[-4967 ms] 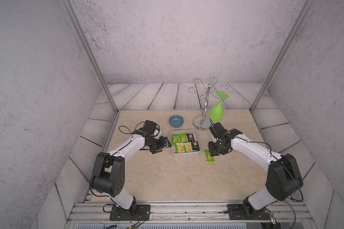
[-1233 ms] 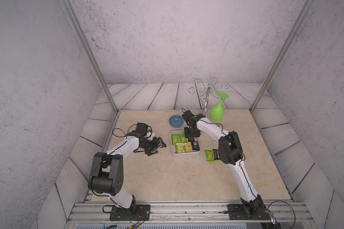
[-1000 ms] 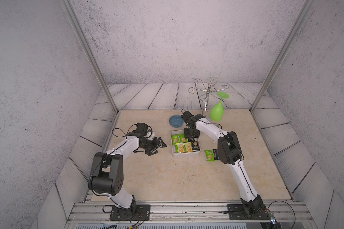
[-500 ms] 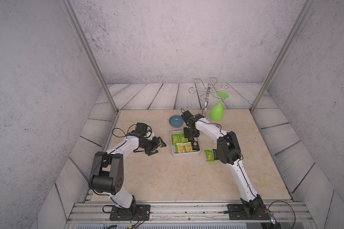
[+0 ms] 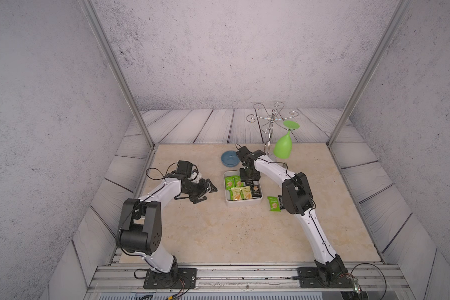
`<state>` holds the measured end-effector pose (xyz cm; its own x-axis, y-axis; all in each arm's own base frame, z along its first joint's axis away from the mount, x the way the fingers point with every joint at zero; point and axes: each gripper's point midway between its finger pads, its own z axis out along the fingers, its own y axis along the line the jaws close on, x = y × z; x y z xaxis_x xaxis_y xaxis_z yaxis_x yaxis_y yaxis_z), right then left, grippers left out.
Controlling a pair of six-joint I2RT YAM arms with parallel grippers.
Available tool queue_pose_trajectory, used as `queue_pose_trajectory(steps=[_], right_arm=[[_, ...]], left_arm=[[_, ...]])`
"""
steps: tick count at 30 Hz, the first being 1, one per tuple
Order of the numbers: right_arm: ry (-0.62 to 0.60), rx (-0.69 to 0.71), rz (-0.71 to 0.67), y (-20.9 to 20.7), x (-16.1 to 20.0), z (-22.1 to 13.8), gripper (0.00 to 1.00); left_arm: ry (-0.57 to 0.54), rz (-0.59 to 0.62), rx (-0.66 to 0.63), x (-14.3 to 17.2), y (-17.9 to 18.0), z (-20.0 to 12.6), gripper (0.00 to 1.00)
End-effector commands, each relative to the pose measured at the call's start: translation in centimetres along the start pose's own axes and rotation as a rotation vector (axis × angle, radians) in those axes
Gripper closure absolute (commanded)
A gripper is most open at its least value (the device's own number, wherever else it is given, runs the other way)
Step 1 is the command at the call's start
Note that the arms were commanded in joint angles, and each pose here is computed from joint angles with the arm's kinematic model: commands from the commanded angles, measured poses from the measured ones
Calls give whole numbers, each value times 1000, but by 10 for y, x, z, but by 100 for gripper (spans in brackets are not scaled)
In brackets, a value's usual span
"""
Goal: Take the cookies out of the storage box
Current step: Pick up the cookie from the storage box.
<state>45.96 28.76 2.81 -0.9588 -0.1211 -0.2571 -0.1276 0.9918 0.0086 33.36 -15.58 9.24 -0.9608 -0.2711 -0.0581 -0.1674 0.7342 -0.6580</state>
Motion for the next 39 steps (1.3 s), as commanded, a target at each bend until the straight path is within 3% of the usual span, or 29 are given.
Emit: queue_pose_trajectory(steps=[1, 27, 39], right_arm=[[9, 27, 1, -6, 1, 1, 50], [-116, -49, 12, 2, -23, -66, 57], [-125, -57, 17, 3, -22, -64, 57]], left_arm=[[11, -18, -1, 2, 5, 1, 21], [-8, -1, 12, 3, -1, -6, 21], [-13, 2, 17, 3, -3, -8, 21]])
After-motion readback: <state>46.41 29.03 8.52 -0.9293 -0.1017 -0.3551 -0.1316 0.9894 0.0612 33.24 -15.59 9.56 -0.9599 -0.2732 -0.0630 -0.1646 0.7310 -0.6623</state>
